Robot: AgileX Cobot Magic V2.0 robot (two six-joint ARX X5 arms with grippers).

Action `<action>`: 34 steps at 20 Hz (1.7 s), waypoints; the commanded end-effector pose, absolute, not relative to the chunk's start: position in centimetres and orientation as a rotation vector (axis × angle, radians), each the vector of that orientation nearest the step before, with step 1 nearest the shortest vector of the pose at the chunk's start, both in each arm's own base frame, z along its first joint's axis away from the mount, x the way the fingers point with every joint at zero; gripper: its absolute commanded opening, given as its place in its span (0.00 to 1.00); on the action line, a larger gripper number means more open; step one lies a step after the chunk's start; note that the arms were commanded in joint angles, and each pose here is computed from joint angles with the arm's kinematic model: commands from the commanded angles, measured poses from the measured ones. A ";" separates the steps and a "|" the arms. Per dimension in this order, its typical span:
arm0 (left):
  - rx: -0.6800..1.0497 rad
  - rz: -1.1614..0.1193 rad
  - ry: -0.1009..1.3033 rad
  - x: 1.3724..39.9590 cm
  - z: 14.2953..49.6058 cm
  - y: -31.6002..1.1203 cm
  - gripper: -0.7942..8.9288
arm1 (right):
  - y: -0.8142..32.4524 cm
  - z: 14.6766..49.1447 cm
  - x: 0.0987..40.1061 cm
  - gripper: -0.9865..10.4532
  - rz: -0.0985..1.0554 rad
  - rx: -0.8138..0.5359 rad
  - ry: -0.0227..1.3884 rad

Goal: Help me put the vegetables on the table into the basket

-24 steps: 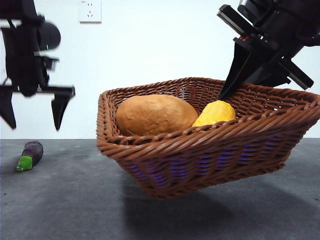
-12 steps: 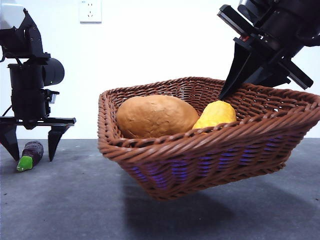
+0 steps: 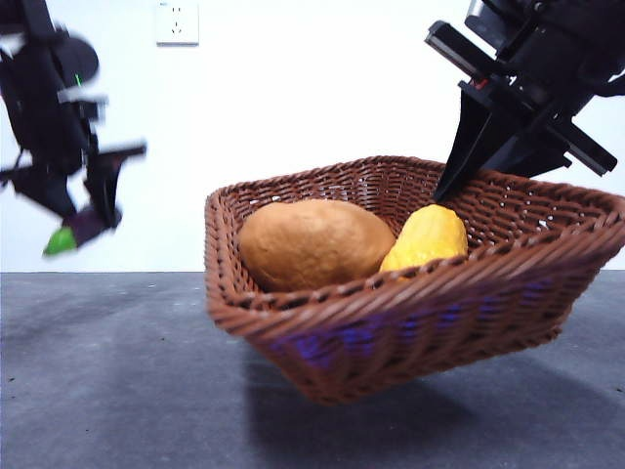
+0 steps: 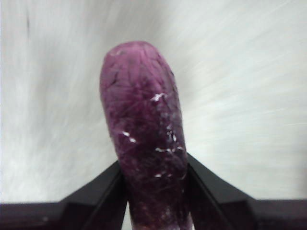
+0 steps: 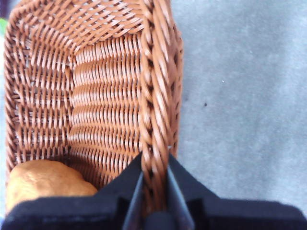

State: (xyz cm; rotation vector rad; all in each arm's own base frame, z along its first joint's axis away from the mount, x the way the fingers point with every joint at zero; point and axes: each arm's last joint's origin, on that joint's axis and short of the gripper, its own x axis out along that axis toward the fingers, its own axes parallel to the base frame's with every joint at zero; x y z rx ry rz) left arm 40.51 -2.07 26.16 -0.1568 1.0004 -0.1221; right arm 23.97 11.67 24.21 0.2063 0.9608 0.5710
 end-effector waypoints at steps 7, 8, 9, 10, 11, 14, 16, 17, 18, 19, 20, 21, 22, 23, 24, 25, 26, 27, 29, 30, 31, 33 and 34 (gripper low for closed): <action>-0.195 -0.603 0.759 30.9 37.0 -5.2 0.07 | 13.4 20.8 27.1 0.08 0.557 0.412 0.999; -0.209 -0.661 0.756 29.7 36.9 -6.2 0.07 | 13.8 20.8 27.2 0.08 0.559 0.426 0.994; -0.212 -0.696 0.768 28.6 36.4 -7.5 0.07 | 14.1 20.7 27.2 0.08 0.563 0.432 0.992; -0.221 -0.732 0.786 27.8 35.5 -8.9 0.07 | 14.4 20.7 27.1 0.08 0.568 0.437 0.994; -0.251 -0.760 0.805 27.4 34.6 -10.2 0.07 | 14.8 20.7 26.9 0.08 0.570 0.431 0.995; -0.324 -0.834 0.839 26.6 32.5 -14.1 0.07 | 16.3 20.8 26.1 0.08 0.592 0.419 0.999; -0.344 -0.815 0.860 26.5 31.5 -16.0 0.07 | 17.0 20.8 25.7 0.08 0.599 0.408 1.002; -0.356 -0.800 0.881 26.6 31.1 -16.5 0.07 | 17.1 20.8 25.6 0.08 0.606 0.405 1.004; -0.369 -0.794 0.901 26.8 30.6 -16.9 0.07 | 17.3 20.8 25.5 0.08 0.608 0.401 1.005; -0.384 -0.767 0.926 27.1 30.1 -17.0 0.07 | 17.3 20.8 25.5 0.08 0.608 0.401 1.005; -0.384 -0.737 0.950 27.4 29.5 -17.1 0.07 | 17.2 20.8 25.5 0.08 0.607 0.401 1.006; -0.380 -0.718 0.982 27.6 28.9 -17.2 0.07 | 17.2 20.8 25.5 0.08 0.607 0.401 1.006; -0.375 -0.703 1.011 27.7 28.3 -17.3 0.07 | 17.2 20.8 25.5 0.08 0.608 0.401 1.006; -0.368 -0.681 1.040 28.0 27.6 -17.4 0.07 | 17.3 20.8 25.5 0.08 0.609 0.401 1.004; -0.359 -0.653 1.073 28.2 26.9 -17.5 0.07 | 17.3 20.8 25.5 0.08 0.610 0.400 1.002; -0.352 -0.646 1.110 28.3 26.1 -17.8 0.07 | 17.3 20.8 25.5 0.08 0.614 0.398 1.001; -0.347 -0.647 1.139 28.3 25.5 -18.2 0.07 | 17.3 20.8 25.5 0.08 0.616 0.392 1.004; -0.342 -0.650 1.156 28.3 25.1 -18.5 0.07 | 17.2 20.7 25.5 0.08 0.616 0.389 1.005; -0.332 -0.656 1.170 28.2 24.7 -18.9 0.07 | 17.2 20.7 25.5 0.08 0.618 0.387 1.004; -0.333 -0.655 1.180 28.2 24.5 -19.0 0.08 | 17.2 20.7 25.5 0.08 0.619 0.385 1.003; -0.332 -0.652 1.183 28.2 24.5 -19.0 0.08 | 17.2 20.7 25.5 0.08 0.623 0.382 1.004; -0.340 -0.670 1.197 28.1 24.5 -19.0 0.26 | 17.2 20.7 25.4 0.08 0.631 0.371 1.014; -0.342 -0.672 1.206 28.0 24.5 -19.0 0.41 | 17.2 20.6 25.3 0.08 0.627 0.363 1.021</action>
